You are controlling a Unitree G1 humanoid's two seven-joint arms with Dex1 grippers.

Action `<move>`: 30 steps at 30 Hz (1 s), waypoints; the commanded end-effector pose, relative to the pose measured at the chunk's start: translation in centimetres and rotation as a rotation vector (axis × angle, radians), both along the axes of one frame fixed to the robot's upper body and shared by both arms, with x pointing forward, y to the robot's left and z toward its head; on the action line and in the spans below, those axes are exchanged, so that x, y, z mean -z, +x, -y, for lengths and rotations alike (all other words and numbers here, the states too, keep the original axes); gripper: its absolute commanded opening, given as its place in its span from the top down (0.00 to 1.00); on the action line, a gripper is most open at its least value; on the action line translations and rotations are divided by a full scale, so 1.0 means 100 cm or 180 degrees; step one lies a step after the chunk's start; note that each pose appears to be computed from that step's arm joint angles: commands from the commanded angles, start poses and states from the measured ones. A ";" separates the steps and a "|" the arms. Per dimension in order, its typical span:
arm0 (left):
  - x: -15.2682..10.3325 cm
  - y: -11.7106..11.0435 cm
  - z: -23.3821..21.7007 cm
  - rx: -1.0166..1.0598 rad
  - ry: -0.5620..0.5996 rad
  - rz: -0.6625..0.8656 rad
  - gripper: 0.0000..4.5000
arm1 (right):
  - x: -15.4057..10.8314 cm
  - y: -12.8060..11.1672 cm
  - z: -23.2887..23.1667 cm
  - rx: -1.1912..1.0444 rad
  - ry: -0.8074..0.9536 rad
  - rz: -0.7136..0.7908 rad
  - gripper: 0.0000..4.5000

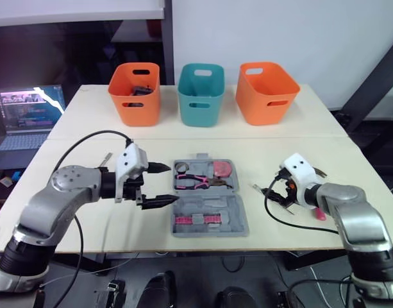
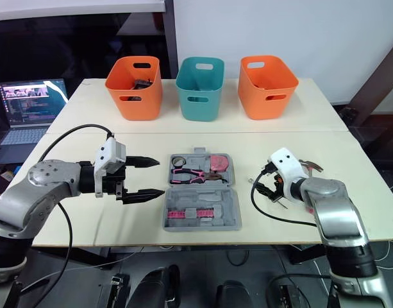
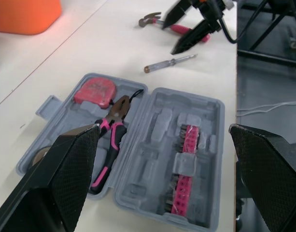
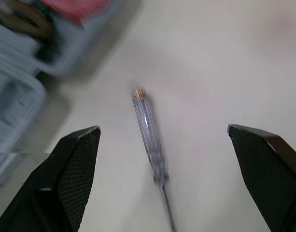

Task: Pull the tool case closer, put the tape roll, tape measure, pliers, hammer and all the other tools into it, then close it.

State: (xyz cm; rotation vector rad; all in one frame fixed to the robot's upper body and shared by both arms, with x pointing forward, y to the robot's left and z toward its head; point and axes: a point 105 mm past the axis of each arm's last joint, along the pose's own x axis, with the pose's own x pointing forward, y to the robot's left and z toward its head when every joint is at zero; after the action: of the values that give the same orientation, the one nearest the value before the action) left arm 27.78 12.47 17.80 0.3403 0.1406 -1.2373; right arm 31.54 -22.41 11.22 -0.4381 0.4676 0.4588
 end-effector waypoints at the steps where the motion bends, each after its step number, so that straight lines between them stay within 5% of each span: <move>1: -0.005 -0.003 -0.004 0.0066 -0.0056 0.0060 0.00 | 0.004 -0.016 0.004 -0.0357 -0.0314 0.0164 0.01; 4: -0.002 -0.003 -0.007 0.0054 -0.0035 0.0044 0.00 | 0.023 -0.027 0.010 -0.0469 -0.0173 -0.0218 0.01; 20: -0.001 0.001 -0.007 0.0006 -0.0015 0.0084 0.00 | 0.046 0.016 0.025 -0.0281 -0.0011 -0.0381 0.01; 24: 0.001 0.001 -0.007 -0.0010 -0.0003 0.0086 0.00 | 0.054 0.022 0.024 -0.0241 0.0023 -0.0449 0.30; 30: 0.001 0.001 -0.009 -0.0040 0.0006 0.0093 0.00 | 0.061 0.022 0.024 -0.0198 0.0025 -0.0548 0.30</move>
State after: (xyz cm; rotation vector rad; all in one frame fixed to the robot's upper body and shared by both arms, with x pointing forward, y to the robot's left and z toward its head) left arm 27.99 13.31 16.84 0.3292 0.1601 -1.2245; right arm 33.78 -24.81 5.24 -0.4108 0.6110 0.5653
